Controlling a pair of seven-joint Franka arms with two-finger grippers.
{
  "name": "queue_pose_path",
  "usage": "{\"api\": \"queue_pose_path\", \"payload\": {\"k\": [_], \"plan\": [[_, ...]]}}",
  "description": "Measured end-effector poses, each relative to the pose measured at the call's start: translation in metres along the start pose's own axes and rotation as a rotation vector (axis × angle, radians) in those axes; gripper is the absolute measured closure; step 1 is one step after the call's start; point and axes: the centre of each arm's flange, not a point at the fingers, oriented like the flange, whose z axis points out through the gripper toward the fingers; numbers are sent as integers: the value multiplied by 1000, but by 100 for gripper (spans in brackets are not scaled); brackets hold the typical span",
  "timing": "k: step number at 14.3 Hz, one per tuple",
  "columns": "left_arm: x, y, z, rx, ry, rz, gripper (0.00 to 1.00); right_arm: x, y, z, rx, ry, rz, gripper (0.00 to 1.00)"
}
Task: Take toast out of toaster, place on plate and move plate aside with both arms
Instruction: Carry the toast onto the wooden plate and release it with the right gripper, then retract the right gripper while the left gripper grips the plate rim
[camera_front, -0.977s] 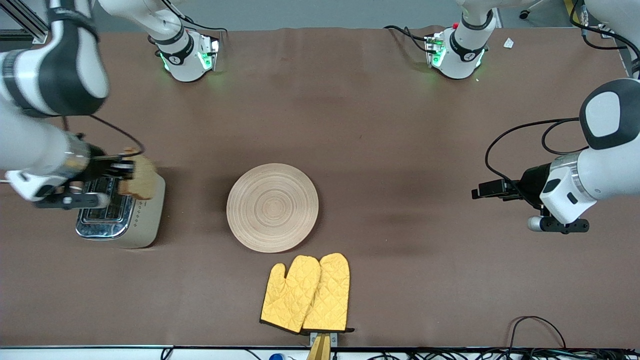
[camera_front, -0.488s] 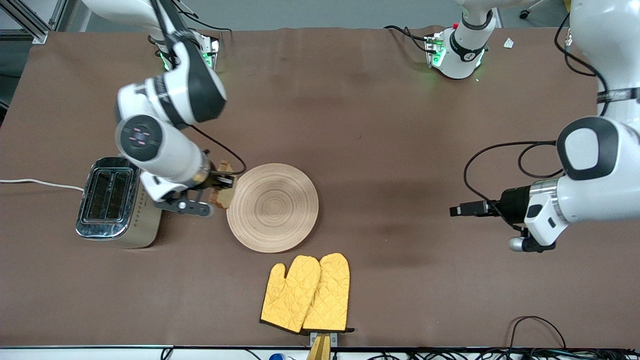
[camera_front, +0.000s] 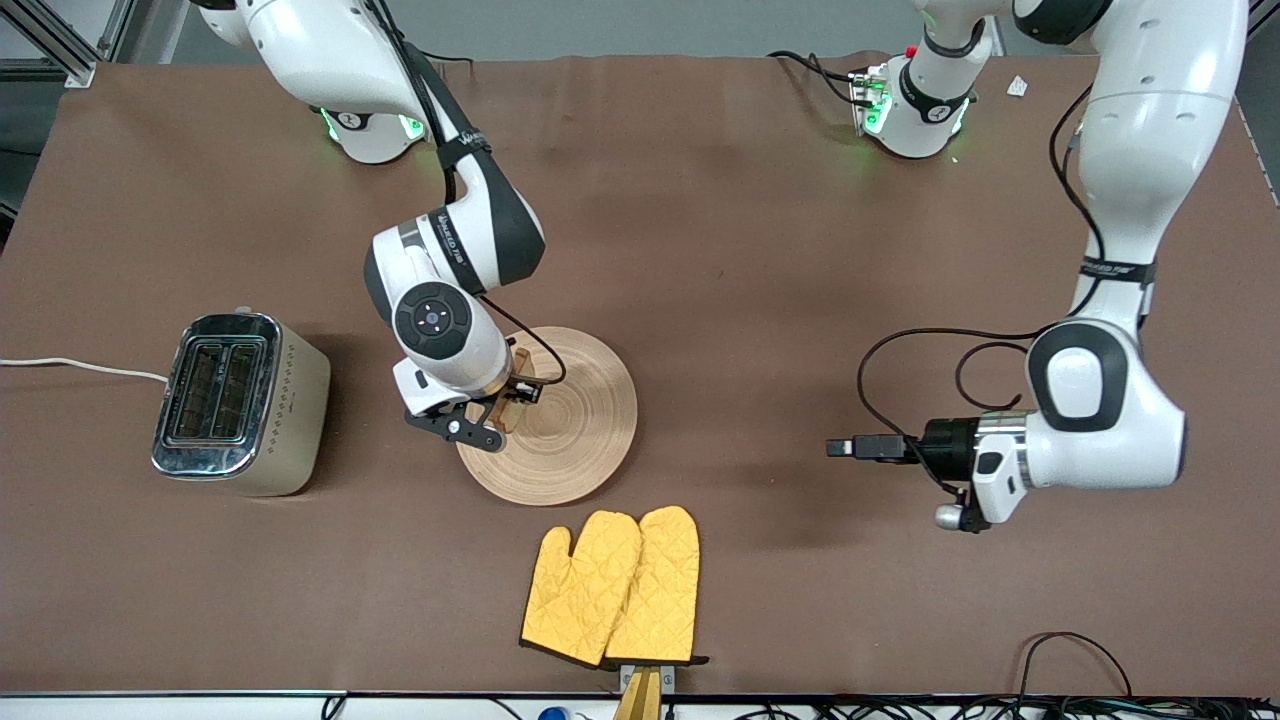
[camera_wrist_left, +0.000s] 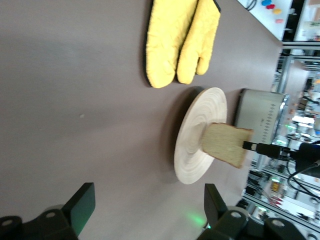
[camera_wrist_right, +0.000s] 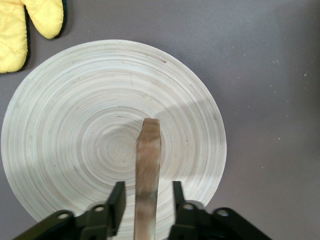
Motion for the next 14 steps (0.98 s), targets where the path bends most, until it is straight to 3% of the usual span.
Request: {"api": "queue_pose_path", "payload": {"k": [5,7,11,14], "plan": [[-6,22,89,-151,-12,67,13,38,39,-72,60,50,82,0],[-12,23,133,-186,-11,80,25,64,86,-109,74,43,83,0],[-27,22,206,-196,12,58,31,99,185,-162,91,23,39,0],[-41,13,246,-205,14,71,37,121,267,-189,118,41,-39,0]]}}
